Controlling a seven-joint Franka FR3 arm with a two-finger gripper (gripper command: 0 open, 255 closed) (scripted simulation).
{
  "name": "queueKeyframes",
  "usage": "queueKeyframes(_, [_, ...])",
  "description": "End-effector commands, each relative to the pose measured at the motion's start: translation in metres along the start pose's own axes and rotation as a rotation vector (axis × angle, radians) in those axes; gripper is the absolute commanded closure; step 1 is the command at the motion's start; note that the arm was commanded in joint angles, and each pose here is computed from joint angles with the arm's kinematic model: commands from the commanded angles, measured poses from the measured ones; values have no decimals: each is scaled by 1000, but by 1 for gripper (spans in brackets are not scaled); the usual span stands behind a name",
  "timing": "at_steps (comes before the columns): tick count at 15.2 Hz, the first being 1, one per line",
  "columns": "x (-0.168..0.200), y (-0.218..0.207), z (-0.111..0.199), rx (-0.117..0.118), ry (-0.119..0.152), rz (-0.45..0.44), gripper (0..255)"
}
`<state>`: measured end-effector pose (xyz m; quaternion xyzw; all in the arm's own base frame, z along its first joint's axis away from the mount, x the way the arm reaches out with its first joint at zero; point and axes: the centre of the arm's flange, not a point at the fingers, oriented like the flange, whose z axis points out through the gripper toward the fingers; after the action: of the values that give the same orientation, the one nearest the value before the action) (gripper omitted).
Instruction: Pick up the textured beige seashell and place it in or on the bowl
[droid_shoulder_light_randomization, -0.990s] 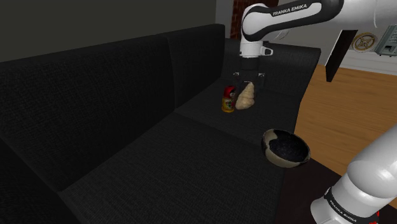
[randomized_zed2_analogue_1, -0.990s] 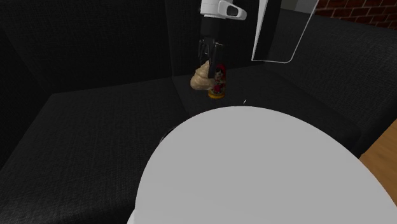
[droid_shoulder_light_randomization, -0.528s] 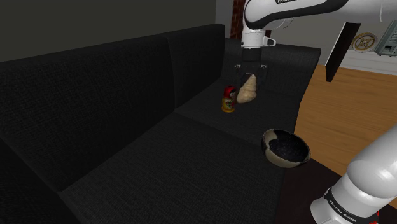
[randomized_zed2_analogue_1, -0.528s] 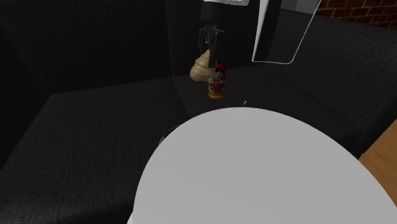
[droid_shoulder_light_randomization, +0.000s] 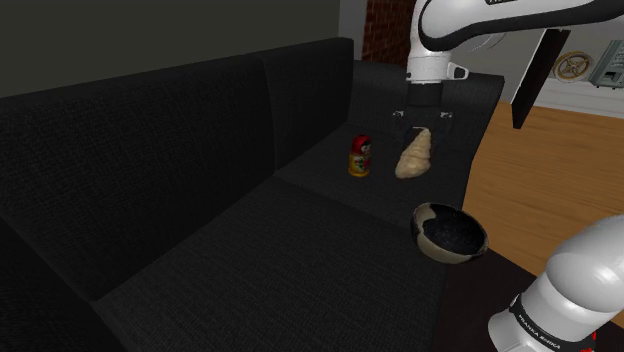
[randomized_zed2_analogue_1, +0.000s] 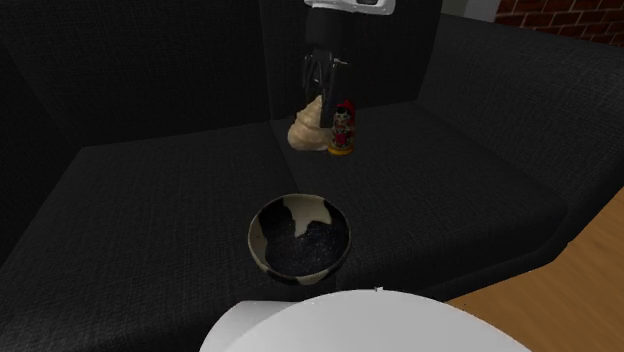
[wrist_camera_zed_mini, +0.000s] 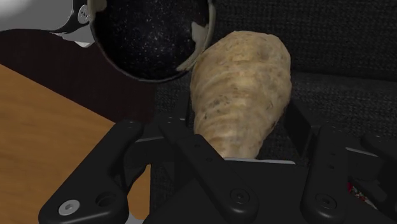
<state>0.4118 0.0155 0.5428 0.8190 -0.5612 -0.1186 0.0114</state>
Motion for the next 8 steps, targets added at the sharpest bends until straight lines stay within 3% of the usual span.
queueKeyframes(1, [-14, 21, 4, 0, 0, 0, 255])
queueKeyframes(8, [-59, 99, 24, 0, 0, 0, 255])
